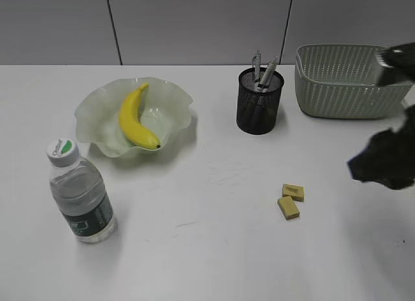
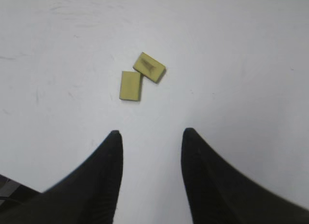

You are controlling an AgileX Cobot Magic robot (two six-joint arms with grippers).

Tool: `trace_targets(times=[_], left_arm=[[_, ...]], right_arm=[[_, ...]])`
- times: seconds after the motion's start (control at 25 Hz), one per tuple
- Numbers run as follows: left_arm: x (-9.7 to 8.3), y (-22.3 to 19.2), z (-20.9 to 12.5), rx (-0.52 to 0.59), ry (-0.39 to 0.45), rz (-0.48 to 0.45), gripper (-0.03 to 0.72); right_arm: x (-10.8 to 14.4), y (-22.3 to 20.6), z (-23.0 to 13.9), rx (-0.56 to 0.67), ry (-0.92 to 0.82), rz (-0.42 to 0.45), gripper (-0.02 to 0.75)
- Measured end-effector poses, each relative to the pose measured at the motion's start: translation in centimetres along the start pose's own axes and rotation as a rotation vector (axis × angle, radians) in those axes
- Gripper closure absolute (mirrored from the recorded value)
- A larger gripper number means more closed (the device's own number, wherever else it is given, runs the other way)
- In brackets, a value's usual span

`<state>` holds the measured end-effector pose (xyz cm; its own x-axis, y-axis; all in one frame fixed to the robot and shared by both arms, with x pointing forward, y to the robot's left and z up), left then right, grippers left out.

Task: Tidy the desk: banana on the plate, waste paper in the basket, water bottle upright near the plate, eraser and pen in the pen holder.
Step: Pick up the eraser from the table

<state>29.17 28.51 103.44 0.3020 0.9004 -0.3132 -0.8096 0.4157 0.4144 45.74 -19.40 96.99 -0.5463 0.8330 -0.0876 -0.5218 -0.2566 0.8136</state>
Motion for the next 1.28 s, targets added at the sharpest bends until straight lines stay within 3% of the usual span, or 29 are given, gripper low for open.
trace_targets(times=[0.2,0.36,0.48,0.68,0.96,1.08,1.24,1.28], left_arm=[[1.0,0.3,0.2,-0.062,0.078,0.162,0.453],[1.9,0.7,0.4,-0.116,0.149,0.311,0.452],[2.2,0.9,0.4,-0.137,0.174,0.370,0.452],[2.3,1.0,0.4,-0.144,0.184,0.390,0.452],[2.3,1.0,0.4,-0.145,0.183,0.391,0.452],[2.3,1.0,0.4,-0.145,0.183,0.391,0.452],[2.3,1.0,0.4,-0.144,0.182,0.392,0.452],[2.3,1.0,0.4,-0.144,0.182,0.392,0.452]], right_arm=[[0.5,-7.8,2.2,0.181,-0.099,0.080,0.337],[1.2,-12.1,1.5,0.309,-0.114,0.113,0.328],[2.2,-14.3,0.3,0.383,-0.105,0.132,0.325],[2.8,-16.4,-1.1,0.438,-0.122,0.134,0.324],[2.7,-18.4,-1.0,0.390,-0.136,0.114,0.338],[2.6,-18.8,-0.8,0.380,-0.138,0.111,0.385],[2.7,-18.9,-0.7,0.374,-0.137,0.110,0.528],[2.6,-18.9,-0.6,0.370,-0.137,0.109,0.528]])
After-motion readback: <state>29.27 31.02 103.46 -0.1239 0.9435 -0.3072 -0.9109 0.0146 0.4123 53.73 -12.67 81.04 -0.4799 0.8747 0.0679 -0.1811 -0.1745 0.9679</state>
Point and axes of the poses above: a point on each arm's last joint axis where the gripper is mounted, y pointing back along that axis away from the gripper, x along the wrist's bending axis when the last joint is at zero, z = x × y, the point moved 7 cm from there along -y, pointing out along that axis toward the gripper, and after that the axes turned 12 degrees about y, right-handed, at the moved point
